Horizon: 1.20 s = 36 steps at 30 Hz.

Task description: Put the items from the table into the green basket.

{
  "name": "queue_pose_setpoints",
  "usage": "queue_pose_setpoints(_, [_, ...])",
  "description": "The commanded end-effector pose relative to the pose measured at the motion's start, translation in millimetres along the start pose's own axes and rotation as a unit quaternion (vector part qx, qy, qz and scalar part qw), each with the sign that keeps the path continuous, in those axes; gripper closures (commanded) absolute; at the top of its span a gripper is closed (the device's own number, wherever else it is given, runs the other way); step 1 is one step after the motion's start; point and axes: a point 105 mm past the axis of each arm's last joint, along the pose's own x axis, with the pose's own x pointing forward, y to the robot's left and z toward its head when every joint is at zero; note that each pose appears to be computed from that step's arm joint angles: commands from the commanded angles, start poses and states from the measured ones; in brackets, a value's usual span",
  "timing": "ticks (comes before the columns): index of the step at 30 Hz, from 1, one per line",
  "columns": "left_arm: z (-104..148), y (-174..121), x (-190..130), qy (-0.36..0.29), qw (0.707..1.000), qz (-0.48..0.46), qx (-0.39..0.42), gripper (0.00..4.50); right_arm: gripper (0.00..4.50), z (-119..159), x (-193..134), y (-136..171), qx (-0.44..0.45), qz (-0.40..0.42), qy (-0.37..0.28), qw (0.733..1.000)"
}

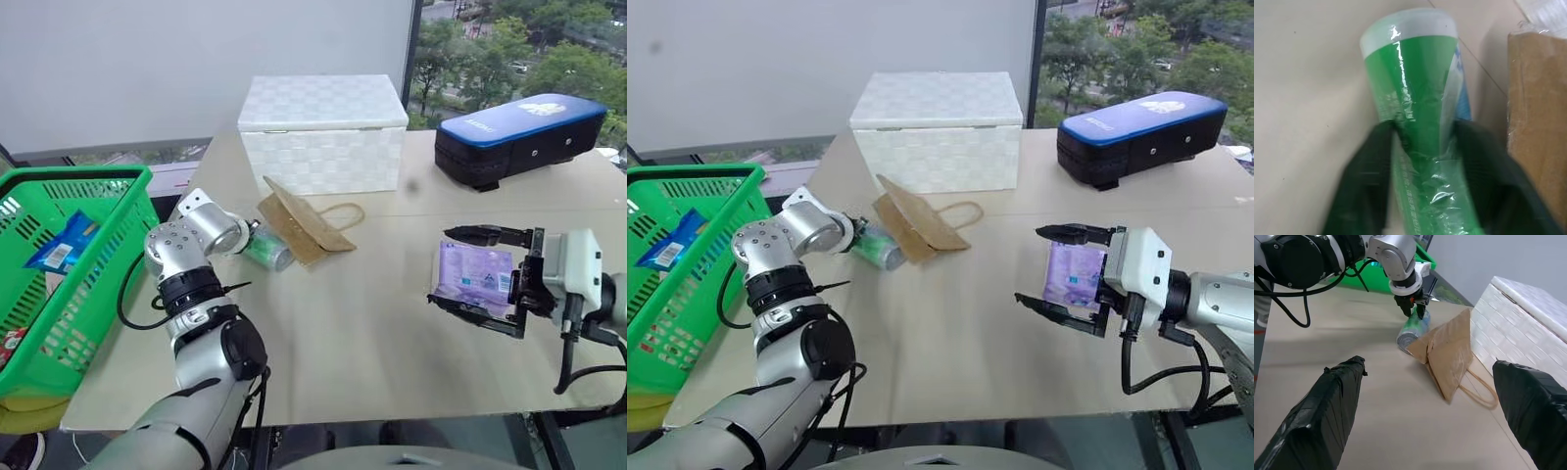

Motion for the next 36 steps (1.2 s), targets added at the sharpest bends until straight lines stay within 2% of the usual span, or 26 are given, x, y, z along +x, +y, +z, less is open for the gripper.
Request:
queue_pose_setpoints(1, [3,22,2,-0.018,1.0,0.015,-0.01,3.74,0.0,6,3,2,-0.012,0.005,-0.008,1.0])
queue_pose_setpoints(3, [26,24,-15,-0.091,0.996,-0.006,0.005,3.74,0.0,6,4,0,-0.011,0.004,-0.01,1.0])
queue_pose_setpoints(5, [49,27,-40,-0.191,0.979,-0.004,0.07,3.74,0.0,5,5,-3,-0.012,0.003,-0.013,1.0])
queue_pose_setpoints(8, [68,25,-69,-0.302,0.94,0.011,0.156,3.74,0.0,5,8,-5,-0.012,0.004,-0.018,1.0])
queue_pose_setpoints(10, [76,14,-89,-0.375,0.901,-0.002,0.219,3.74,0.0,6,10,-7,-0.012,0.006,-0.026,1.0])
queue_pose_setpoints(13, [77,1,-107,-0.42,0.865,-0.051,0.269,3.74,0.0,6,14,-11,-0.017,0.01,-0.034,0.999])
queue_pose_setpoints(16, [92,-2,-125,-0.459,0.842,-0.071,0.275,3.74,0.0,8,17,-16,-0.027,0.009,-0.045,0.999])
queue_pose_setpoints(19, [128,11,-145,-0.511,0.815,-0.05,0.269,3.74,0.0,15,21,-22,-0.035,0.008,-0.063,0.997])
queue_pose_setpoints(22, [163,46,-146,-0.507,0.836,-0.008,0.209,3.74,0.0,20,24,-23,-0.038,0.014,-0.076,0.996])
queue_pose_setpoints(24, [149,45,-125,-0.434,0.881,-0.066,0.177,3.74,0.0,19,27,-20,-0.038,0.021,-0.077,0.996])
queue_pose_setpoints(26, [130,38,-121,-0.401,0.893,-0.116,0.171,3.74,0.0,17,27,-19,-0.039,0.023,-0.074,0.996])
queue_pose_setpoints(29, [96,54,-107,-0.335,0.922,-0.059,0.186,2.92,0.0,15,26,-20,-0.038,0.02,-0.073,0.996])
queue_pose_setpoints(32, [68,46,-104,-0.303,0.926,-0.051,0.218,1.6,0.0,13,26,-19,-0.034,0.021,-0.072,0.997])
queue_pose_setpoints(35, [55,58,-95,-0.278,0.936,-0.012,0.216,0.02,0.0,12,26,-18,-0.032,0.022,-0.072,0.997])
queue_pose_setpoints(36, [53,67,-93,-0.272,0.939,0.011,0.211,0.02,0.0,12,26,-18,-0.032,0.023,-0.072,0.997])
